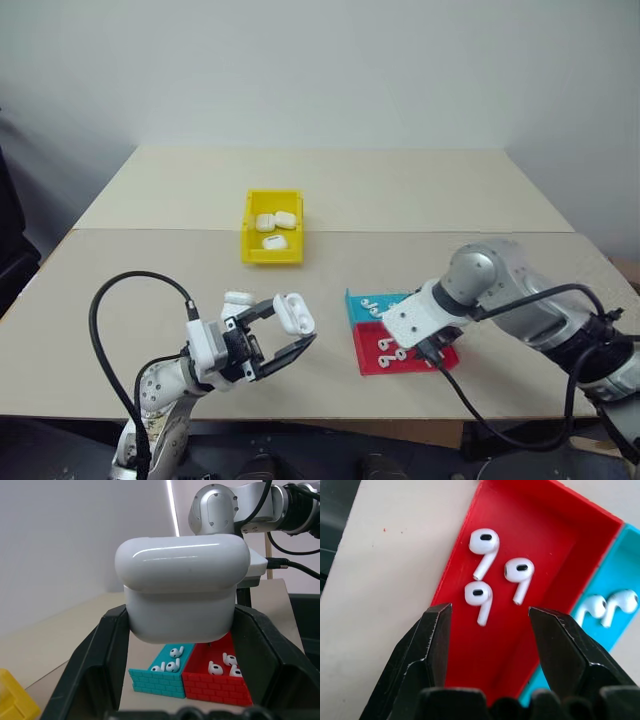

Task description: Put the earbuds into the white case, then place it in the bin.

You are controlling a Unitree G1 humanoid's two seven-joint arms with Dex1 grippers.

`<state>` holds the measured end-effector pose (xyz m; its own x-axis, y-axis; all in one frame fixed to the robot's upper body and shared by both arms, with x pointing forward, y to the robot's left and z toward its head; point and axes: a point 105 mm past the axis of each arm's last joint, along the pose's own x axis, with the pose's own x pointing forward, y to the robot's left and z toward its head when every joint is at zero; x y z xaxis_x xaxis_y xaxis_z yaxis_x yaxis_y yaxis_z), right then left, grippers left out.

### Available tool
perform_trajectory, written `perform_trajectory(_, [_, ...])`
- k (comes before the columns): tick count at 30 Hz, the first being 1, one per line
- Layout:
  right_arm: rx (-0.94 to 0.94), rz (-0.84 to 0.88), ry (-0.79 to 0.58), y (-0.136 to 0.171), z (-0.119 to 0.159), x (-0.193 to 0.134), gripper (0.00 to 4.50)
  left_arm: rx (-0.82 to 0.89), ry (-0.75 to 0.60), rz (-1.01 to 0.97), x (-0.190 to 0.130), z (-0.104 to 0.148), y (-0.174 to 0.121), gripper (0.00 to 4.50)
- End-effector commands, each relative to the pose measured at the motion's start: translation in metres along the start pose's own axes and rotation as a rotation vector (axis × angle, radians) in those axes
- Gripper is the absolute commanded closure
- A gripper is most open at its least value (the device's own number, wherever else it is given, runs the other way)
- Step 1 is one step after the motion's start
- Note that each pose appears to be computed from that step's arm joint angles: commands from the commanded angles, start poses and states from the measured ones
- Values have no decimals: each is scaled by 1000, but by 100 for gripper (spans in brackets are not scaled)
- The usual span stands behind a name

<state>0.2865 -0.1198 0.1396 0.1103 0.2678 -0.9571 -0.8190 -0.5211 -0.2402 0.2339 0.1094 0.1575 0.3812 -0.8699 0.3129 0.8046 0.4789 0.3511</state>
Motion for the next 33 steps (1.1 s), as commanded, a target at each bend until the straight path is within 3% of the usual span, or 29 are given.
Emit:
perform_trajectory(1, [-36, 36, 33, 2, 2, -2, 158, 41, -6, -24, -1, 5, -4, 175])
perform_trajectory(10, [-29, 46, 39, 3, 2, 5, 158, 46, -14, -8, 2, 11, 0, 175])
perform_trajectory(13, [-31, 49, 43, 4, 2, 7, 214, 45, -3, -3, 2, 9, 1, 175])
perform_trajectory(33, [-8, 78, 53, 5, -3, 19, 214, 46, 25, 10, 4, 7, 1, 175])
